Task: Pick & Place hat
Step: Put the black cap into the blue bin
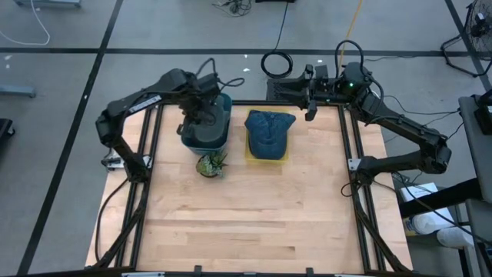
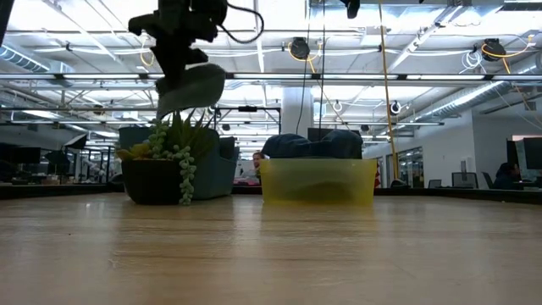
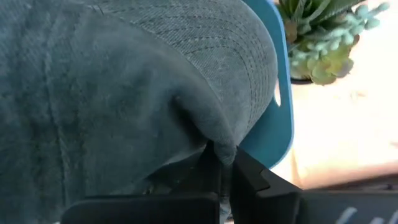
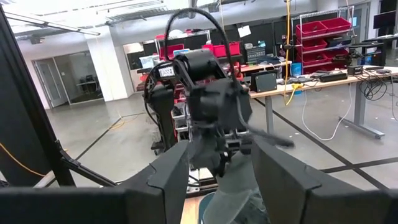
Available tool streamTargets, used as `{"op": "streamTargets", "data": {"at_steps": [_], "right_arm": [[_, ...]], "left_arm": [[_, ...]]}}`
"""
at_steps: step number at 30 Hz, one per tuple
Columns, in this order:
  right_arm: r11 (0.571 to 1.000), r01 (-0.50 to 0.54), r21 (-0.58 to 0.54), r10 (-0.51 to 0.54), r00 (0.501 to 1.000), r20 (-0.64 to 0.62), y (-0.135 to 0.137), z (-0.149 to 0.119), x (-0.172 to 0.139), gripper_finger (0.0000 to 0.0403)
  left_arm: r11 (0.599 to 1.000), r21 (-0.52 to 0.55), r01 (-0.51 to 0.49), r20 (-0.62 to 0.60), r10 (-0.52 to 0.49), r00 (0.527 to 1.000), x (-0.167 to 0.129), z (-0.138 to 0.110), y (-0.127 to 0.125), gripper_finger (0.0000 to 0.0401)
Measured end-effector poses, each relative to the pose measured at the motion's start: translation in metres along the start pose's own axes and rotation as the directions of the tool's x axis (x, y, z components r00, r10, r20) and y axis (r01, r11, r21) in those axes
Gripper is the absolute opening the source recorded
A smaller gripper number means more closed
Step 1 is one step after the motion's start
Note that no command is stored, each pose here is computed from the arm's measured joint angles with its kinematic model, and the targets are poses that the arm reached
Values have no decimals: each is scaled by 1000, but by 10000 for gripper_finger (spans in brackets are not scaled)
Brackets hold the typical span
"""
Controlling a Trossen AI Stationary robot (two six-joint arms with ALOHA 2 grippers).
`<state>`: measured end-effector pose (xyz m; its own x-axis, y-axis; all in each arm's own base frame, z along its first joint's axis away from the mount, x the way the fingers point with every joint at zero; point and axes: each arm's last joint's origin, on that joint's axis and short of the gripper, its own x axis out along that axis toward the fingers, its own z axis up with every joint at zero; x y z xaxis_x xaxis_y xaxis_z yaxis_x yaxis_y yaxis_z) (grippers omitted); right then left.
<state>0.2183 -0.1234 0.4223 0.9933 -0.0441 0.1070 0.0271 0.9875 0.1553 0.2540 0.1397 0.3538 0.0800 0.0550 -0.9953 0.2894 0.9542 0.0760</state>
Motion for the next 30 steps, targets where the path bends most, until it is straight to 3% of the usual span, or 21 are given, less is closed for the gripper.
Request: {"op": "streamTargets", "data": {"at_steps": [19, 30], "right_arm": [[997, -1, -78, 1, 1000, 0, 0, 0, 0, 160], [997, -3, -78, 3, 1000, -2, 0, 0, 0, 160]], "left_arm": [[994, -89, 55, -75, -61, 995, 28, 12, 15, 5], [983, -87, 163, -206, -178, 962, 79, 20, 20, 5]]}}
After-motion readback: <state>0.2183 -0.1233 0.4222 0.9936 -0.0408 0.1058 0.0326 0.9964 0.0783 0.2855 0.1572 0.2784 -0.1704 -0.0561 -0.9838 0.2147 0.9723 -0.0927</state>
